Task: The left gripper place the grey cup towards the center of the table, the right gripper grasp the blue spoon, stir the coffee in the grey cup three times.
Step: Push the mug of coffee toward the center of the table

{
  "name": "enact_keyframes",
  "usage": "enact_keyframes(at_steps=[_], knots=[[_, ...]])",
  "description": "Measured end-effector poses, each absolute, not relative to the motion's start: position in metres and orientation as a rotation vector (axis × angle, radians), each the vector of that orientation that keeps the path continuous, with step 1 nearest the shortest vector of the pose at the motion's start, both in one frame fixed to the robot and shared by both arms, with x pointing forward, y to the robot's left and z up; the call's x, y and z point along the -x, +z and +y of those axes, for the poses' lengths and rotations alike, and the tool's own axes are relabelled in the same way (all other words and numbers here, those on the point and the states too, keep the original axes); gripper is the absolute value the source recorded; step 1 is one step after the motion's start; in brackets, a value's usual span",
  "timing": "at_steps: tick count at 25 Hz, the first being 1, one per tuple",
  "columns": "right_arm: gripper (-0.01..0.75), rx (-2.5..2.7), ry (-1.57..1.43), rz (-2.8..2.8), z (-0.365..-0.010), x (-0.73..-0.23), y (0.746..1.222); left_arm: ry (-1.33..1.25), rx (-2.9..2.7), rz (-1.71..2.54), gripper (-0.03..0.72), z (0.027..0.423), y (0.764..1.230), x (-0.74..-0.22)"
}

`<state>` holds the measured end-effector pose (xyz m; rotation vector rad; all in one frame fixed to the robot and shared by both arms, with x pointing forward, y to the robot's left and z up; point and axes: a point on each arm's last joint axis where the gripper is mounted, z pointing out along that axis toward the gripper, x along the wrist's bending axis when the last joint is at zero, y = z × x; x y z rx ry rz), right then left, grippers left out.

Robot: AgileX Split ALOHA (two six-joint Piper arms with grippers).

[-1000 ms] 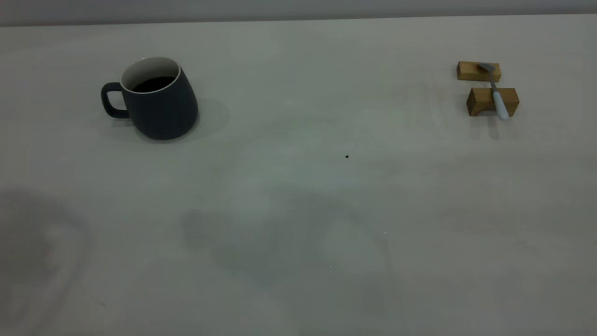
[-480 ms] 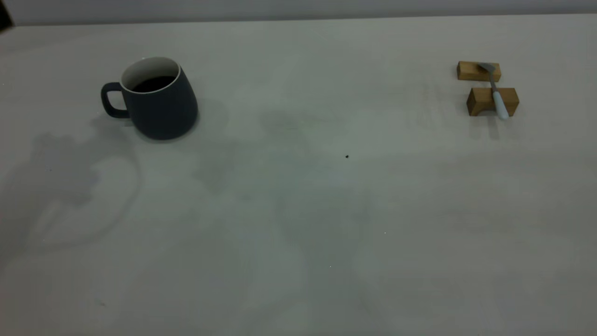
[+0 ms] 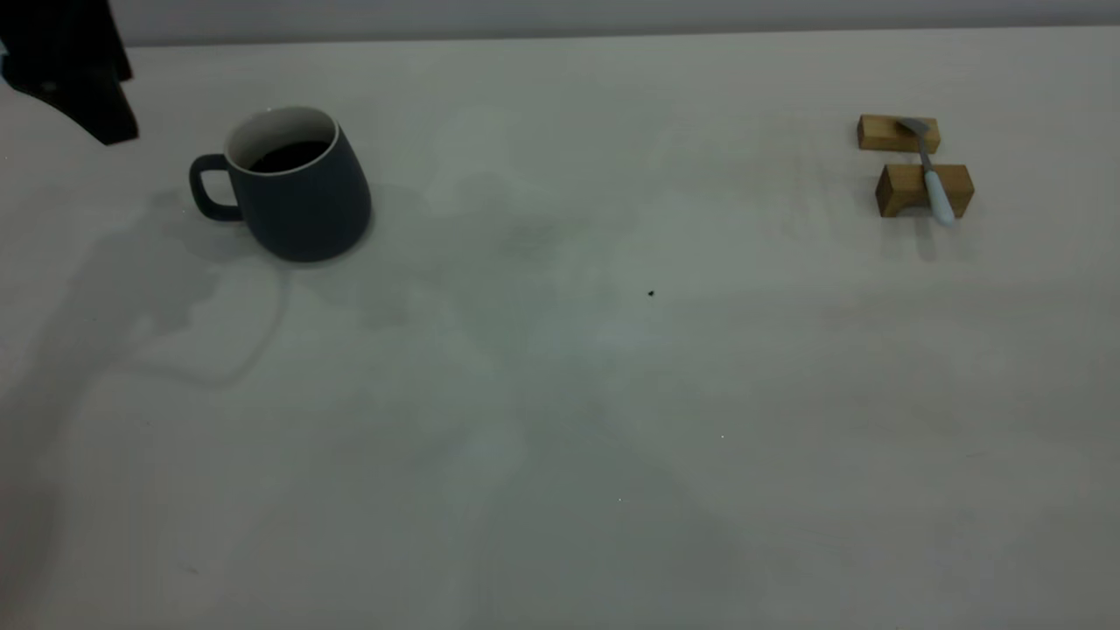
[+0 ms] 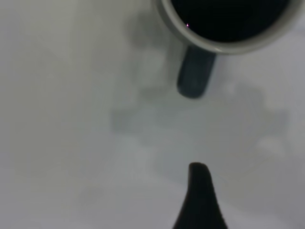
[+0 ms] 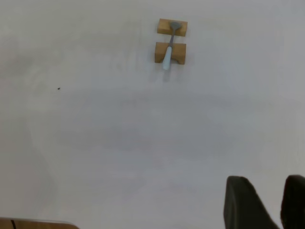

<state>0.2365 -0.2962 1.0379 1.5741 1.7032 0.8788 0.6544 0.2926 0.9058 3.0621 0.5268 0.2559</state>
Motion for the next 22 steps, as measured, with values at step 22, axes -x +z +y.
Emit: enact_keyframes(at_steps=[22], knots=[[0.24, -1.574, 0.879, 1.703, -0.296, -0.237, 1.038, 0.311, -3.097, 0.231, 0.575, 0.275, 0.833, -0.688]])
